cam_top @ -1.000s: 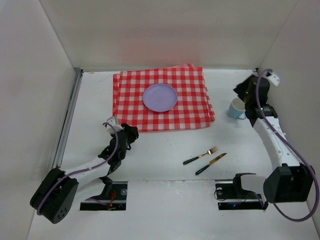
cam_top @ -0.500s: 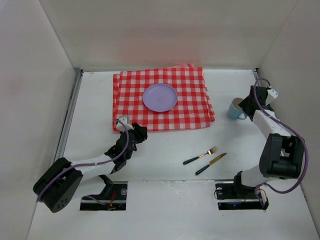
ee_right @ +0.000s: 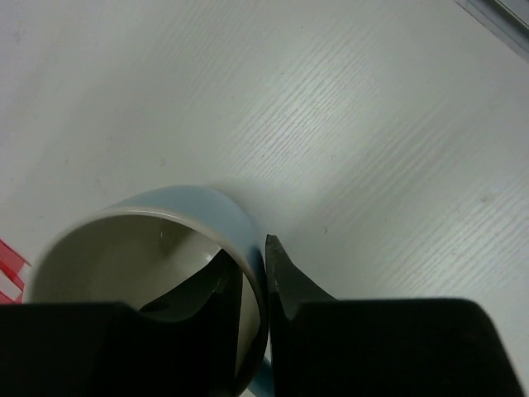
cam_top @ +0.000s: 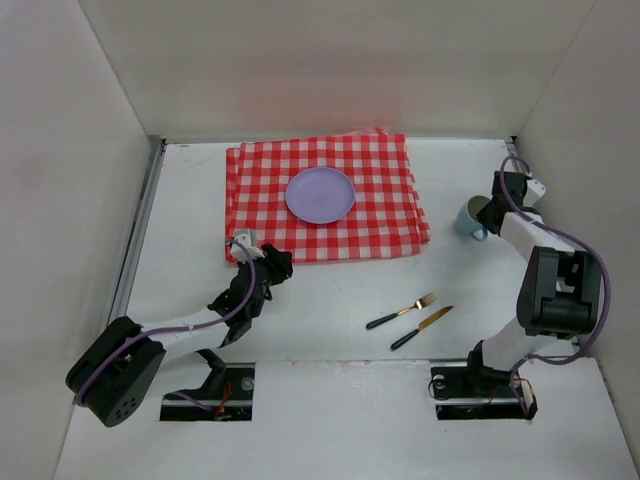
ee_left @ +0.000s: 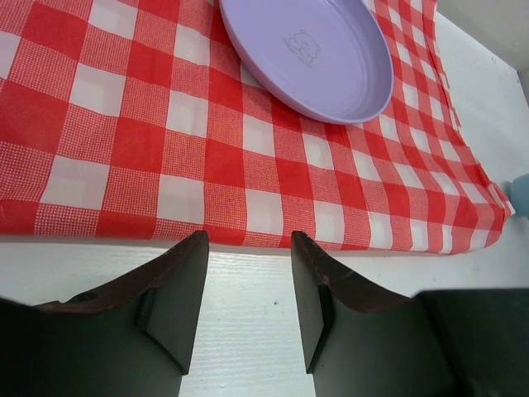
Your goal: Set the dinner table for one person
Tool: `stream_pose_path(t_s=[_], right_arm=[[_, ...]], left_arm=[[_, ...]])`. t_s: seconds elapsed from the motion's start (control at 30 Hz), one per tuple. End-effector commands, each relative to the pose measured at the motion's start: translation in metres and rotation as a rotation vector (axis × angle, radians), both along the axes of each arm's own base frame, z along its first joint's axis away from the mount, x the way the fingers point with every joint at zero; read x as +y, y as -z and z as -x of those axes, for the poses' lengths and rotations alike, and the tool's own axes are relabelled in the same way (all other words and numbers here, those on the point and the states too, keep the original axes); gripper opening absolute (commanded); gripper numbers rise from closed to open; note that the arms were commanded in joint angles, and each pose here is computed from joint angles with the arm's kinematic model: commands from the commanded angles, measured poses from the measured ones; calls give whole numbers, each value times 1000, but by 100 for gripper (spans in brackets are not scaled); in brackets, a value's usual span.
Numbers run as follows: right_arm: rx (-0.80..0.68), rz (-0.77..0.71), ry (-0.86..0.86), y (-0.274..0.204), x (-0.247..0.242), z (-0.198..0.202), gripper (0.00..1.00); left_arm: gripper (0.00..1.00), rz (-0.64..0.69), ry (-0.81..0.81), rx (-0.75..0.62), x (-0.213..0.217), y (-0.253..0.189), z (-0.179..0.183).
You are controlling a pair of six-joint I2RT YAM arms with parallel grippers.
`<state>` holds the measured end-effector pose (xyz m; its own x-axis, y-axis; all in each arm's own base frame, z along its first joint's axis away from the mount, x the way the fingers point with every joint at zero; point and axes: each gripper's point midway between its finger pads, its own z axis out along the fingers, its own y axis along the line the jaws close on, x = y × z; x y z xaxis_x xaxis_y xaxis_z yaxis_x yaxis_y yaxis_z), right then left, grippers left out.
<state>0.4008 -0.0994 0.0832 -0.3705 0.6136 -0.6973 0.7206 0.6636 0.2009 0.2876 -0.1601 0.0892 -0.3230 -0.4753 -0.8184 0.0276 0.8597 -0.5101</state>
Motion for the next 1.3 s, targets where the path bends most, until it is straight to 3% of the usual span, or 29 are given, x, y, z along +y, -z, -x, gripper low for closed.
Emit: stream_pose_path(t_s=[0.0,0.17,0.3,0.5,0.67,1.13,1.2,1.27], right_arm=[[-185,50,8,-70,-4,-17,15],[-284,51,-96,-135,31,-39,15],[-293,33,-240,-155,85,-80,16],[-243,48,-408,-148,159,-158,16],[-163,48,-468,-122,194,-201,16],[-28,50,-490,-71,213,-223,17],[-21,47,-494,-66,214,-224,20],[-18,44,-493,-63,215,-224,31]], left_arm=[[43,58,-15,-72,-2,-25,-8],[43,58,-21,-63,-1,-22,-9],[43,57,-27,-65,1,-22,-10],[43,54,-34,-64,5,-22,-10],[43,51,-18,-57,-1,-20,-10],[44,62,-18,-45,0,-17,-11],[44,60,-20,-42,0,-16,-11],[44,59,-20,-41,1,-16,-12]])
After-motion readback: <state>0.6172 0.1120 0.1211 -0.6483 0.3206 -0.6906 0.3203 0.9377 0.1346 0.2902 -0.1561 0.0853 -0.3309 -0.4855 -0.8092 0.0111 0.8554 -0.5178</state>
